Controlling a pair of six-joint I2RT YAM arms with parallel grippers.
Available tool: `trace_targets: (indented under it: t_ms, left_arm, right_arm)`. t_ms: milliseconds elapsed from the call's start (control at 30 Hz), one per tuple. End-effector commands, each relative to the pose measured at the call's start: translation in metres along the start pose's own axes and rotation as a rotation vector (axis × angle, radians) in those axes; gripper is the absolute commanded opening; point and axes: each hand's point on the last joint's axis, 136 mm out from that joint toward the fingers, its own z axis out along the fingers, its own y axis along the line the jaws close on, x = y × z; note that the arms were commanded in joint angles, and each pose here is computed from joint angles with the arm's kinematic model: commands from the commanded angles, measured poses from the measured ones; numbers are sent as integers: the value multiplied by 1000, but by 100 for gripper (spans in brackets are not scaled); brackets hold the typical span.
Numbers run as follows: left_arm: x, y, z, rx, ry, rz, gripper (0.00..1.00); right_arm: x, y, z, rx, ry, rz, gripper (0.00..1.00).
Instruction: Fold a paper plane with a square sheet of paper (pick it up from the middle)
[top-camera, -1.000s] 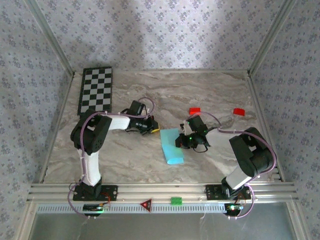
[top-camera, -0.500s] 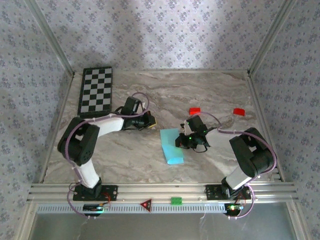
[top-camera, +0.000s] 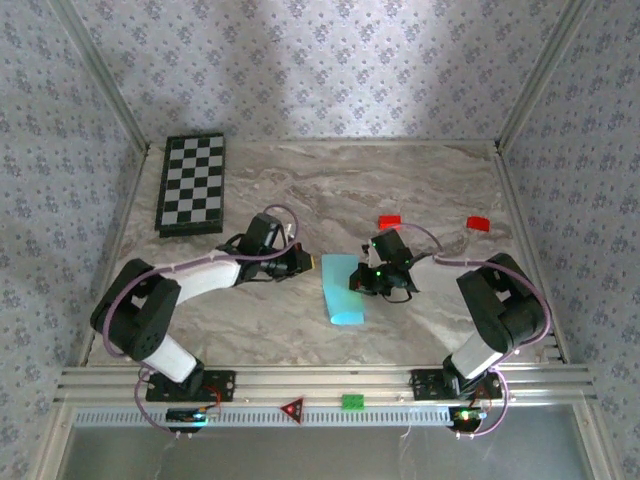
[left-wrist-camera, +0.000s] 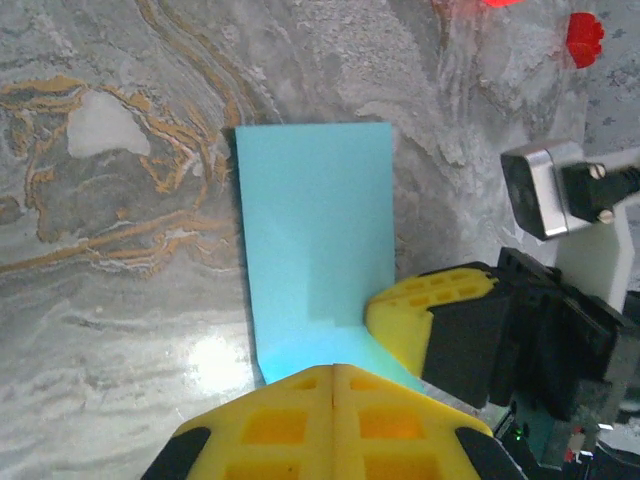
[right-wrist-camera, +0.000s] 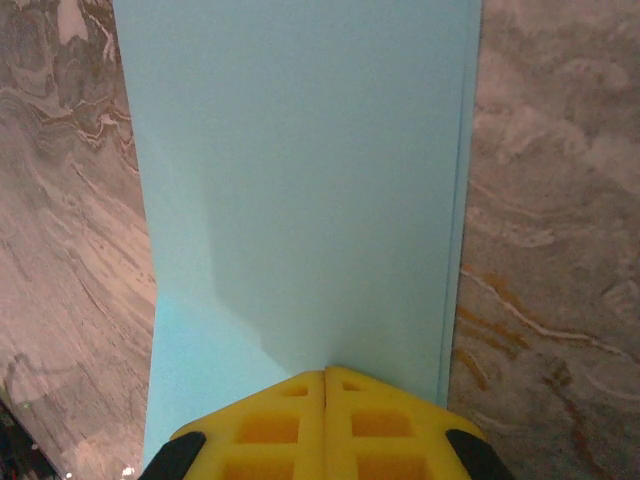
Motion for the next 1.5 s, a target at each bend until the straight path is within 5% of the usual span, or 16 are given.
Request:
trace_targets:
  t_ms: [0,733,1467]
  left_arm:
    - [-3,-21,-11,59,-46,34,0]
    - [25,-54,41,144,139,92,0]
    - [71,15,66,81,296,32,0]
  right_arm:
    - [14,-37,11,163,20,69,2]
    - [17,-38,5,167,20,46,2]
    - [21,-39,6,177,31,43,3]
